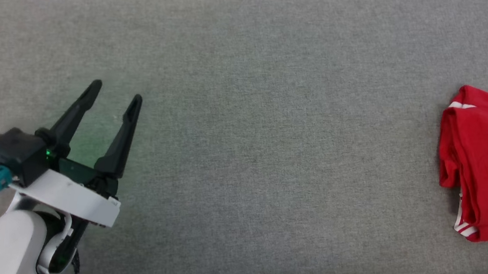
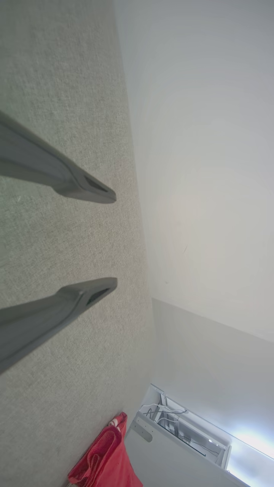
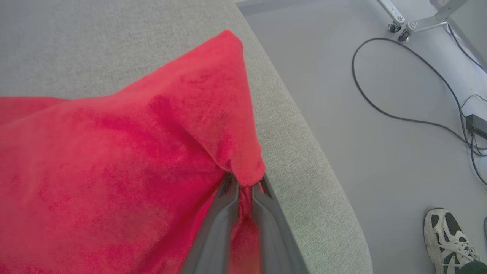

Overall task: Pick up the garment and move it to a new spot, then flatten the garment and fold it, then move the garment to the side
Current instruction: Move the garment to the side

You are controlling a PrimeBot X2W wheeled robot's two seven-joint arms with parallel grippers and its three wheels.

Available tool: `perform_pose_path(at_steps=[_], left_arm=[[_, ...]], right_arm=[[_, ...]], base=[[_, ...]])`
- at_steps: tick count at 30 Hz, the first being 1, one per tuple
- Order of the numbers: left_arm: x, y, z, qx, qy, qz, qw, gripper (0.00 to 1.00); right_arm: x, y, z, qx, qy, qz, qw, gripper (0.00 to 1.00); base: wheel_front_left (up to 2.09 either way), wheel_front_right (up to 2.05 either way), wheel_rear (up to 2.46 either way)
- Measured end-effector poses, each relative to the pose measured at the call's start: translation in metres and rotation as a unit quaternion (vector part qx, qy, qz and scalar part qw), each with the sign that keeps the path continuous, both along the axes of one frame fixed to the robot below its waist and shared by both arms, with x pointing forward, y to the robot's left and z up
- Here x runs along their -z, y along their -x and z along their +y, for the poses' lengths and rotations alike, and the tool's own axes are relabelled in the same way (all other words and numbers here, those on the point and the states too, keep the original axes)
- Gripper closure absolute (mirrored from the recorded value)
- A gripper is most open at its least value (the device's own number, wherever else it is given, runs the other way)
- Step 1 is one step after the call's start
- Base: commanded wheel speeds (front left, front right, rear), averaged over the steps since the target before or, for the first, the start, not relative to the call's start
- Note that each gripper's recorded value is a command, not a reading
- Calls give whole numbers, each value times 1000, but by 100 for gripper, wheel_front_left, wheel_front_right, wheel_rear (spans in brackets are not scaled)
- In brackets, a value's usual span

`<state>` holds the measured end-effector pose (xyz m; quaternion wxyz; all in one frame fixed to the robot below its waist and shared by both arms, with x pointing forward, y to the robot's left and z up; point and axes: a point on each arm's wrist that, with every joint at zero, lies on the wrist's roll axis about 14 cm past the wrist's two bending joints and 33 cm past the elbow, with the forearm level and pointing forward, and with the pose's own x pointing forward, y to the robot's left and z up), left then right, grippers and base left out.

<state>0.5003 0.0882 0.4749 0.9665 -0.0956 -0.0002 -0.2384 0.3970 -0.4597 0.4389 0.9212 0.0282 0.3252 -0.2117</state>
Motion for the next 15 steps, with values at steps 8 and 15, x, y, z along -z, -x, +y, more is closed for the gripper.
perform_pose_path(at_steps=[8,15], left_arm=[[1,-4,-9,15,-4,-1,1000,0],[0,-5,-5,14,-10,-3,1000,0]], right_arm=[[13,1,-5,19,3,0,1000,100],[20,-3,-4,14,17,7,1000,100]], base=[[0,0,0],[0,0,0]])
